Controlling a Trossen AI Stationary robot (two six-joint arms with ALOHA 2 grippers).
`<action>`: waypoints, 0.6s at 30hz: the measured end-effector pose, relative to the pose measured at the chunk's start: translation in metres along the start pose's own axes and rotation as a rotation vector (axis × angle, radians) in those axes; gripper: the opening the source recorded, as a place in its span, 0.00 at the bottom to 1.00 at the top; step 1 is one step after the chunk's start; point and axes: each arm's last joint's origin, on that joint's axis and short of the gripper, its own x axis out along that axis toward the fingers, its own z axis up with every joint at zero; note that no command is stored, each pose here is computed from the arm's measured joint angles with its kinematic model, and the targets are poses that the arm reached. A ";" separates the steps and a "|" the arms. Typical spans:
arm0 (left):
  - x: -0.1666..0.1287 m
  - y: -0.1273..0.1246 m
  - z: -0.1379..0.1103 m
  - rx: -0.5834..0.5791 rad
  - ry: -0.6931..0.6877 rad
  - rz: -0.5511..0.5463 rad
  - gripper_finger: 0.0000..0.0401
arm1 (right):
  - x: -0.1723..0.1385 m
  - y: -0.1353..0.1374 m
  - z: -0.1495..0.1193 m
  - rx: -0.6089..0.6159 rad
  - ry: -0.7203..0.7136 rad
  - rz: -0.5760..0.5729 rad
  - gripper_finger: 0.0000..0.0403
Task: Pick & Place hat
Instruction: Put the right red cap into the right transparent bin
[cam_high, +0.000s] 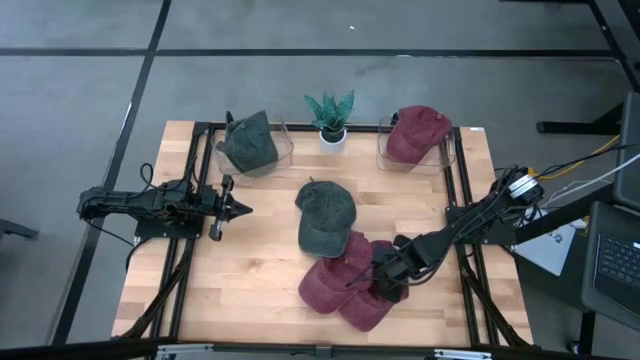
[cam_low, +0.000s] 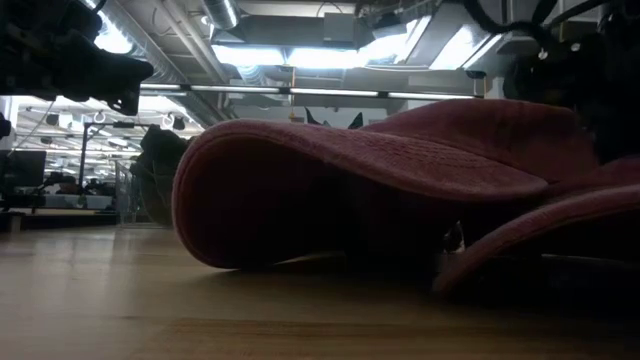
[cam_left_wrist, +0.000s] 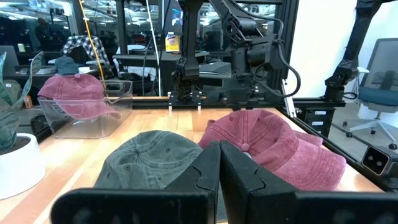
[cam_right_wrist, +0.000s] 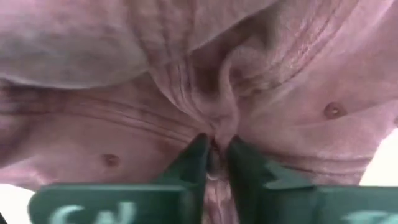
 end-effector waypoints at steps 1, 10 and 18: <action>0.000 0.000 0.000 0.000 0.000 0.000 0.01 | -0.002 0.000 0.000 -0.013 -0.006 0.004 0.07; 0.000 0.000 0.000 0.000 0.000 0.000 0.01 | -0.032 -0.013 0.002 -0.016 -0.055 0.002 0.10; 0.000 0.000 0.000 0.000 0.000 0.000 0.01 | -0.068 -0.026 0.004 -0.050 -0.171 0.044 0.07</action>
